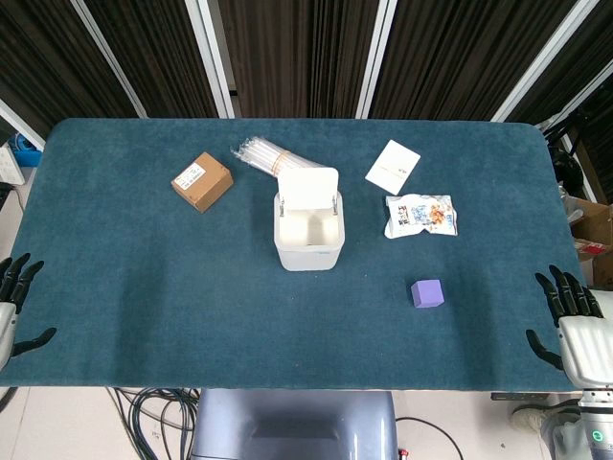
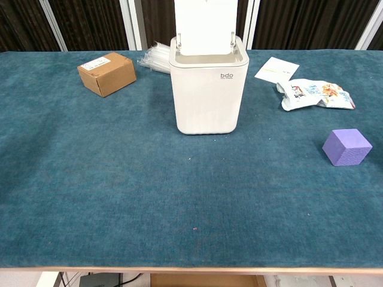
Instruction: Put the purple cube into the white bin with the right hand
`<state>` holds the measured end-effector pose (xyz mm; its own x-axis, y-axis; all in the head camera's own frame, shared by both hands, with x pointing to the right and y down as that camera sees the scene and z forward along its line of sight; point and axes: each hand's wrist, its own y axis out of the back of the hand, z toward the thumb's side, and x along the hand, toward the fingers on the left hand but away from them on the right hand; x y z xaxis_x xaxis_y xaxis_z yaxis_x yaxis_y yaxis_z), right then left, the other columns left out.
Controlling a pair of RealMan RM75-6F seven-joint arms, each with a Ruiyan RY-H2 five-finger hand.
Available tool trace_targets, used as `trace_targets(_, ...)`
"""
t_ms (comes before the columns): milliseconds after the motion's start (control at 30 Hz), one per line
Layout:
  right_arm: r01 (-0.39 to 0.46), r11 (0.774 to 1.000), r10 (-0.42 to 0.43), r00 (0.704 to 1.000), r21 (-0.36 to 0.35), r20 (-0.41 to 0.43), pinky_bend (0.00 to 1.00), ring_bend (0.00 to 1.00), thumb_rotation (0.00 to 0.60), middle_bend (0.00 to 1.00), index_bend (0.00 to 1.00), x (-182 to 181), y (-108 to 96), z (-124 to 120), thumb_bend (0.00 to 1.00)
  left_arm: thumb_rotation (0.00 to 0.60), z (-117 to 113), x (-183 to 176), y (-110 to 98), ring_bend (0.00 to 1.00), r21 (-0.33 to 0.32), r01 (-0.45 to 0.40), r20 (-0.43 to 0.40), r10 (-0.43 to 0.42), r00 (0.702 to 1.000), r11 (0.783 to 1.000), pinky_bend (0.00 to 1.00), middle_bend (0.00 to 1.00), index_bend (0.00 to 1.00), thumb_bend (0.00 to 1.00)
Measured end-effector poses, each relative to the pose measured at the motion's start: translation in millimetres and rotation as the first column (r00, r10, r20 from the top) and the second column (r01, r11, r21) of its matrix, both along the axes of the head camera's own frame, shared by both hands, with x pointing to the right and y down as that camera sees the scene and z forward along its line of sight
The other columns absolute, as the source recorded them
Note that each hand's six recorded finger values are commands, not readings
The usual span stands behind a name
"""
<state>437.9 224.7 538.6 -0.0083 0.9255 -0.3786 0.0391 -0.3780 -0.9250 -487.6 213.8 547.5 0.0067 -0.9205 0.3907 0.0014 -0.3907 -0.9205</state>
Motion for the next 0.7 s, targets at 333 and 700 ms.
trace_targets(333,0.001,1.000,-0.001,1.000,-0.006,0.007,0.16,0.03,0.600,0.01,0.04,-0.5,0.6,0.8,0.20,0.600,0.2,1.7,1.2,0.00,-0.002,-0.007,0.003,0.007,1.000,1.000,0.00,0.11,0.15,0.04)
trace_targets(700,0.006,1.000,-0.005,1.000,-0.026,0.030,0.16,0.02,0.600,0.00,0.03,-0.9,0.9,0.8,0.20,0.600,1.9,3.4,2.0,0.00,-0.009,-0.012,0.007,0.012,1.000,1.000,0.00,0.11,0.15,0.04)
